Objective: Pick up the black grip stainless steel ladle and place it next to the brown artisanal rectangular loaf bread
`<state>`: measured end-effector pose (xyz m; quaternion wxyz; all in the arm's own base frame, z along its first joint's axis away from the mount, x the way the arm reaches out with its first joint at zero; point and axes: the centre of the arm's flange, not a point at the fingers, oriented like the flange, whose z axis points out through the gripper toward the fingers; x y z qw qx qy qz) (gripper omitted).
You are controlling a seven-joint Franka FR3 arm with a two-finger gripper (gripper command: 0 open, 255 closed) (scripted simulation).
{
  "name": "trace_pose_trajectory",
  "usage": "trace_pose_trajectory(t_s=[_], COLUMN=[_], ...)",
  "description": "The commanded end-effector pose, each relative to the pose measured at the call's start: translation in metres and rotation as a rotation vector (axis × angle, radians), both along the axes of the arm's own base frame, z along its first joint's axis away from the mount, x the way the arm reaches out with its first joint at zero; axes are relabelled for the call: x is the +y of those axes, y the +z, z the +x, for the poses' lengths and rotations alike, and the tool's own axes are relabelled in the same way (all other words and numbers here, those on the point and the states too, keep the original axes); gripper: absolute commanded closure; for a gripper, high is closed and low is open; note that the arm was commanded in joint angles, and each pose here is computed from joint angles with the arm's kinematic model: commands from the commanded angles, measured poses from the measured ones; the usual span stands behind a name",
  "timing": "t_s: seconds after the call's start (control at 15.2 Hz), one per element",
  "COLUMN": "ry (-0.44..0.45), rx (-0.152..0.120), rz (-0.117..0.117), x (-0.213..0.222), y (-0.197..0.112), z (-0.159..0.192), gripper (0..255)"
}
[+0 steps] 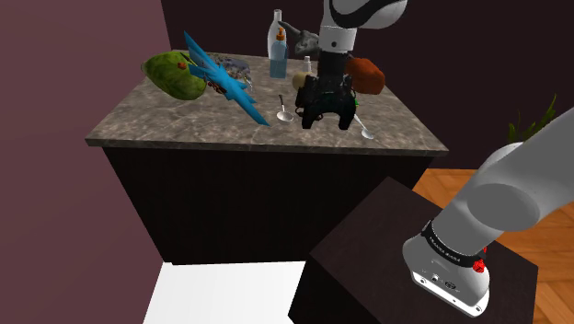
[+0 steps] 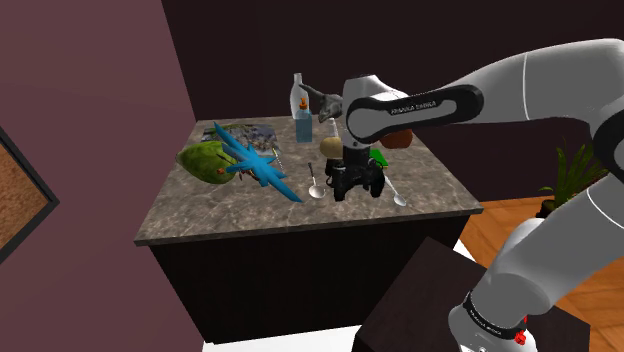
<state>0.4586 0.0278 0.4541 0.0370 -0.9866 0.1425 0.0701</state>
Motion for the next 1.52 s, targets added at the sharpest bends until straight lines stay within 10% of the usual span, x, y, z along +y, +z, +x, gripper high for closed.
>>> trace_pose_trajectory(t_s=[0.0,1.45], ry=[-0.042,-0.418], rx=[-0.015,-0.138], rz=[0.0,-0.005], x=[-0.006,-0.085], y=[-0.008,-0.093], z=[0.023,0.215], gripper=[0,0])
